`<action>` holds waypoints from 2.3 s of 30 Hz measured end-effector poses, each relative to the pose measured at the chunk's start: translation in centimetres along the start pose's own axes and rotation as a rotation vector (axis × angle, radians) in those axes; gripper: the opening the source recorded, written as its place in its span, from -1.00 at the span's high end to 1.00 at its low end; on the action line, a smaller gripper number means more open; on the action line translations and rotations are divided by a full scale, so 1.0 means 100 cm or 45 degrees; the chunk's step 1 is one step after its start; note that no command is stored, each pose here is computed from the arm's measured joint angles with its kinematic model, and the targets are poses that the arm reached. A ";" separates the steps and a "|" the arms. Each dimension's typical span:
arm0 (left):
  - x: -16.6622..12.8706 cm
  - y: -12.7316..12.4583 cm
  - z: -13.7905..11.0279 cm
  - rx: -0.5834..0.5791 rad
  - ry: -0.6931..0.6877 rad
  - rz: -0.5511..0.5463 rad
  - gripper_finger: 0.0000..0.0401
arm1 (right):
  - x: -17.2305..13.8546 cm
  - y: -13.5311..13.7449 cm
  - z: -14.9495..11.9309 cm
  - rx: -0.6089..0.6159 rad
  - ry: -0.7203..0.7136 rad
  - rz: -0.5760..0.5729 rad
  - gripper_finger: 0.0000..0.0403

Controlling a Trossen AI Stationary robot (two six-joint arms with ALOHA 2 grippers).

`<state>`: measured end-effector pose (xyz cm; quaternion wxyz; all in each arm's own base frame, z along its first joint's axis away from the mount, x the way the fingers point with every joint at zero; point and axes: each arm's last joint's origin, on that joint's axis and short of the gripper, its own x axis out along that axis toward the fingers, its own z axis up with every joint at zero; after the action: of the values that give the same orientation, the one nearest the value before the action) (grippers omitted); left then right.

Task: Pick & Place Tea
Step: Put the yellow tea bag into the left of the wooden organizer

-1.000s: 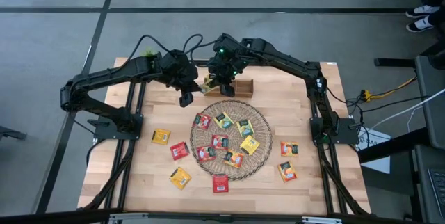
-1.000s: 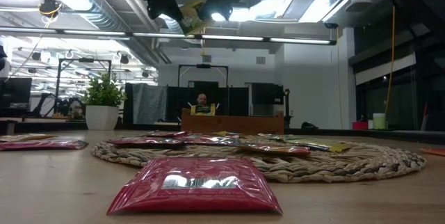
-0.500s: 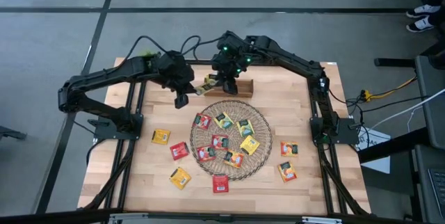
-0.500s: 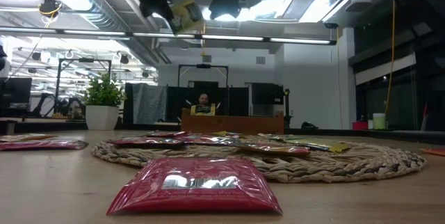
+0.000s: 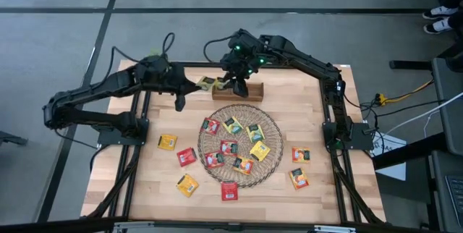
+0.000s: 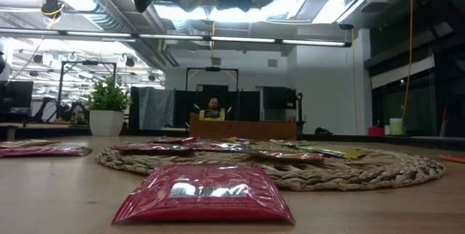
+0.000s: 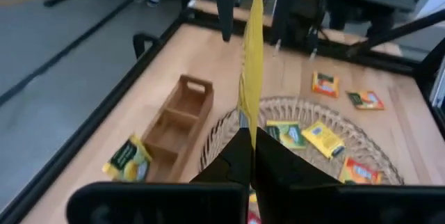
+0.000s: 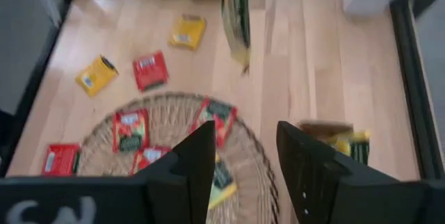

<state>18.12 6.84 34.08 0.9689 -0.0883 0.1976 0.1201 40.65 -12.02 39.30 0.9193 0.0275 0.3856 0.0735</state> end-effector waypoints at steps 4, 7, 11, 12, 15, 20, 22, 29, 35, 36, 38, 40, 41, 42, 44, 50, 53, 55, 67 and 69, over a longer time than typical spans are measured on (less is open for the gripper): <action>0.000 0.000 -0.001 0.026 -0.026 -0.002 0.99 | 0.000 -0.001 0.008 -0.033 -0.104 0.030 0.24; 0.000 0.000 -0.001 0.068 -0.027 -0.002 0.99 | -0.001 -0.001 0.012 -0.030 -0.159 0.031 0.24; 0.001 0.001 -0.001 0.074 -0.025 0.000 0.99 | -0.001 -0.001 0.014 -0.029 -0.183 0.028 0.24; 0.001 0.001 -0.001 0.073 -0.027 0.001 0.99 | -0.001 -0.001 0.014 -0.030 -0.186 0.027 0.24; 0.001 0.001 -0.001 0.073 -0.026 -0.004 0.99 | -0.001 -0.001 0.015 -0.032 -0.191 0.026 0.25; 0.001 0.001 -0.001 0.073 -0.026 -0.006 0.99 | -0.001 -0.001 0.015 -0.033 -0.194 0.036 0.57; 0.001 0.001 -0.001 0.072 -0.027 -0.008 0.99 | -0.001 0.000 0.015 -0.036 -0.202 0.075 0.81; 0.001 0.001 0.000 0.033 -0.045 0.017 0.99 | -0.001 0.000 0.015 -0.014 -0.206 0.101 0.98; 0.001 0.004 -0.003 -0.064 -0.010 0.111 0.88 | -0.003 -0.006 0.010 0.017 -0.160 0.073 0.98; 0.001 0.005 -0.003 -0.084 -0.004 0.126 0.83 | -0.003 -0.007 0.009 0.023 -0.147 0.055 0.98; 0.000 0.007 -0.004 -0.135 -0.002 0.141 0.70 | -0.004 -0.009 0.006 0.018 -0.120 0.042 0.99; -0.001 0.008 -0.005 -0.191 0.010 0.139 0.56 | -0.005 -0.013 0.003 0.034 -0.097 0.030 0.99; -0.001 0.009 -0.006 -0.204 0.021 0.134 0.48 | -0.006 -0.015 0.002 0.036 -0.090 0.013 0.99; -0.001 0.010 -0.006 -0.210 0.028 0.133 0.41 | -0.006 -0.017 0.001 0.041 -0.080 -0.007 0.99; -0.001 0.011 -0.006 -0.212 0.030 0.117 0.29 | -0.006 -0.024 -0.002 0.052 -0.055 -0.043 0.99; -0.001 0.010 -0.007 -0.207 0.037 0.077 0.09 | 0.013 -0.050 -0.017 0.111 0.037 -0.068 0.99; -0.001 0.010 -0.006 -0.207 0.037 0.078 0.08 | 0.031 -0.058 -0.024 0.124 0.093 -0.065 0.99; -0.001 0.010 -0.006 -0.208 0.037 0.078 0.09 | 0.043 -0.063 -0.029 0.114 0.135 -0.070 0.99; -0.001 0.010 -0.006 -0.208 0.036 0.082 0.16 | 0.090 -0.097 -0.059 0.072 0.342 -0.142 1.00; -0.001 0.010 -0.006 -0.208 0.036 0.082 0.16 | 0.092 -0.102 -0.062 0.068 0.352 -0.142 1.00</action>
<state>17.52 7.60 33.43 0.9512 -0.1623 0.2036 0.1656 43.78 -20.65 27.35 0.8590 0.0201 0.5114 0.0150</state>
